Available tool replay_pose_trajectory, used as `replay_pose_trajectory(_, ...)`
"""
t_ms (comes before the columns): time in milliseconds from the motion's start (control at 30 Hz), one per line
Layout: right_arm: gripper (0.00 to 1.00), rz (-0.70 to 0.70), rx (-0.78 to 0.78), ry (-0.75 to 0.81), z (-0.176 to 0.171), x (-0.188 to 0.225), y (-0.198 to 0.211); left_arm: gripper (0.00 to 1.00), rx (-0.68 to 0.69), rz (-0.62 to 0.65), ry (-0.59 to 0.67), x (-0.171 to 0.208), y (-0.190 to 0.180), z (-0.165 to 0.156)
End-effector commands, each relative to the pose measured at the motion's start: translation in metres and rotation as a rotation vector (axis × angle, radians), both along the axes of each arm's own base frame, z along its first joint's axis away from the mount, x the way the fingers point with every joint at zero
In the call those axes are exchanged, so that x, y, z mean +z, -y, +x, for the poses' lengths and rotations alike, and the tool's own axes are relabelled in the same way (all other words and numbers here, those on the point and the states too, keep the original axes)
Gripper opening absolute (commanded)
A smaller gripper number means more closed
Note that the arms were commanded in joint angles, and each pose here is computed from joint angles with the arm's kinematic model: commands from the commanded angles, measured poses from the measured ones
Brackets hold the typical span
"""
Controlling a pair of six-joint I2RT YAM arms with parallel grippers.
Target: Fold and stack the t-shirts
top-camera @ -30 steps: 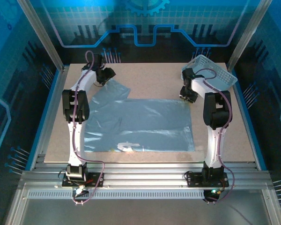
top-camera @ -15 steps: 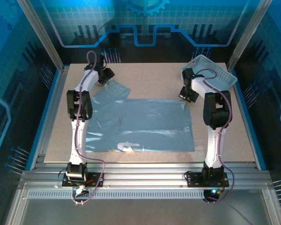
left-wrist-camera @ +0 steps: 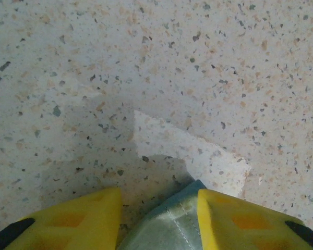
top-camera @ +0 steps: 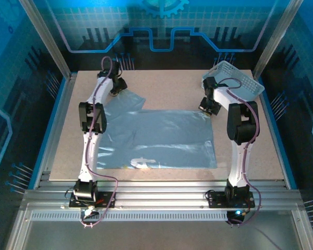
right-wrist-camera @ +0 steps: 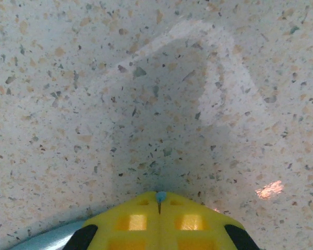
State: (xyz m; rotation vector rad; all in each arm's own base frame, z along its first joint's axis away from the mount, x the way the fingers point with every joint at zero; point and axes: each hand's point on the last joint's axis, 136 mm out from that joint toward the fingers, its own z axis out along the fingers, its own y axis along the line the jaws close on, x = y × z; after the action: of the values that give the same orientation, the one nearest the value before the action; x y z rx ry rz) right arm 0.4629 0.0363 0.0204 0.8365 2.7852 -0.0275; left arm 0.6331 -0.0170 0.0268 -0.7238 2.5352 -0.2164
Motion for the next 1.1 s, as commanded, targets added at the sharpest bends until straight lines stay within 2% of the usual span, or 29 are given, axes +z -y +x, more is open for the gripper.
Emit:
replay_pose_trajectory(0,0.02,0.028,0.006,-0.001,-0.005,0.005,-0.008,0.4,-0.071,-0.007,-0.134,-0.032,0.029,-0.027)
replay_pose_trajectory(133,0.01,0.037,0.01,0.0,-0.004,0.005,-0.01,0.24,-0.057,-0.006,-0.132,-0.033,0.027,-0.026)
replay_pose_trajectory(267,0.01,0.038,0.02,0.004,-0.004,0.007,-0.011,0.0,-0.061,0.001,-0.08,-0.017,0.027,-0.016)
replay_pose_trajectory(433,0.0,0.042,0.054,0.041,0.001,0.018,-0.013,0.0,-0.052,-0.001,0.069,0.043,0.027,0.002)
replay_pose_trajectory(600,0.0,0.04,0.081,0.079,0.006,0.032,-0.014,0.0,-0.055,0.006,0.174,0.092,0.024,-0.003)
replay_pose_trajectory(800,0.0,0.049,0.119,0.101,0.006,0.042,-0.018,0.0,-0.084,0.028,0.159,0.103,0.02,-0.036)
replay_pose_trajectory(1067,0.0,0.058,0.174,0.123,-0.009,0.058,-0.025,0.0,-0.043,-0.017,0.159,0.121,0.015,-0.1)
